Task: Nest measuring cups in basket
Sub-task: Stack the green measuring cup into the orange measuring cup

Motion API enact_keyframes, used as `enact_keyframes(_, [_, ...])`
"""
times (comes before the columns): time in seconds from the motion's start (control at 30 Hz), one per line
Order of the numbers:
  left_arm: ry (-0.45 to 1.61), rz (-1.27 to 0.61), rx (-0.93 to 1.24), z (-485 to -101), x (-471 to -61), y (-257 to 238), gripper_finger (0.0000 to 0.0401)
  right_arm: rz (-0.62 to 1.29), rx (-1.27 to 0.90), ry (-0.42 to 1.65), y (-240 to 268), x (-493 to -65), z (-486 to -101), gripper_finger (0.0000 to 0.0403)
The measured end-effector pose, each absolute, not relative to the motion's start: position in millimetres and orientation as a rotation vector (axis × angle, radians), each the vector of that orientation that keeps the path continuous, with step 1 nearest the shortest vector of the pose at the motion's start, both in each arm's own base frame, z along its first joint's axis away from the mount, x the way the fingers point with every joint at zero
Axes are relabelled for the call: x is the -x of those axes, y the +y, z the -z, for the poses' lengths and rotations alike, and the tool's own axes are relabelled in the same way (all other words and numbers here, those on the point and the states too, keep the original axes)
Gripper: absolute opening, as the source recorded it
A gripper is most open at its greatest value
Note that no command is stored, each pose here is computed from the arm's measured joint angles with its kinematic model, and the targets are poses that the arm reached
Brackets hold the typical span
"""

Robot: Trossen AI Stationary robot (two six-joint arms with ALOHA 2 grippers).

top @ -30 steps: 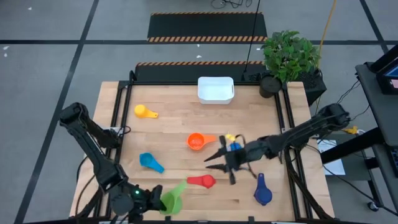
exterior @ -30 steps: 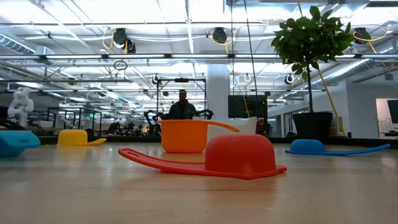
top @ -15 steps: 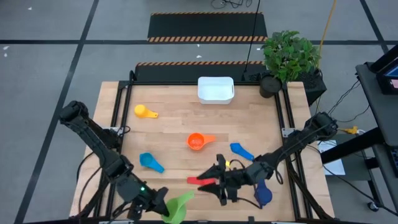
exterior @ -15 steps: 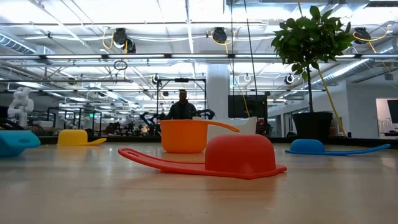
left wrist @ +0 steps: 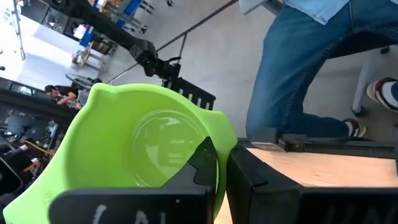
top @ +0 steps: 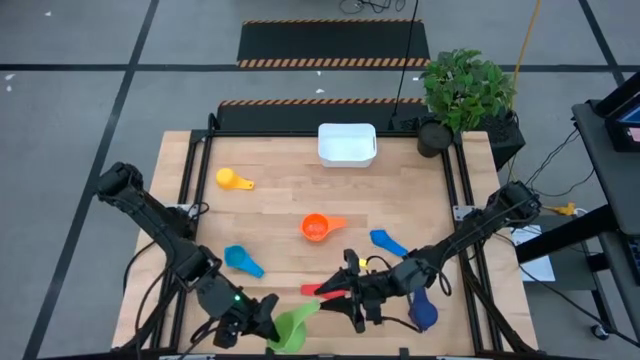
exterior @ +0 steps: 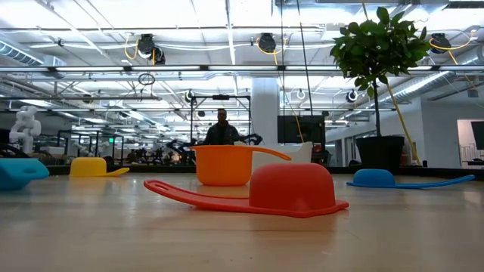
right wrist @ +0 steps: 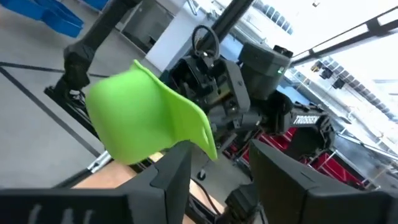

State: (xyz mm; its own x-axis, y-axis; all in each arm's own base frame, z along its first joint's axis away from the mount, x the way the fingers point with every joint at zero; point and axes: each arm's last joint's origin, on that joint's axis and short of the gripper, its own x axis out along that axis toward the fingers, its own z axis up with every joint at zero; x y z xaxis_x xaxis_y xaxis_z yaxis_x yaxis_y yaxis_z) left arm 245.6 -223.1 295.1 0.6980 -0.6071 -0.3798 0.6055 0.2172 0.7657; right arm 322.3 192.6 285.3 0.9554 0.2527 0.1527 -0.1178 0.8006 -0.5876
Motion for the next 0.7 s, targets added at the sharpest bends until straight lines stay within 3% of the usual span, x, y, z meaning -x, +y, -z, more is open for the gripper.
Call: enact_keyframes(0.7, [-0.005,0.877,-1.036,-294.6,-252.5,-214.9,0.0013,-0.336,0.514,-0.221,180.7,-330.9,-281.7,0.0051])
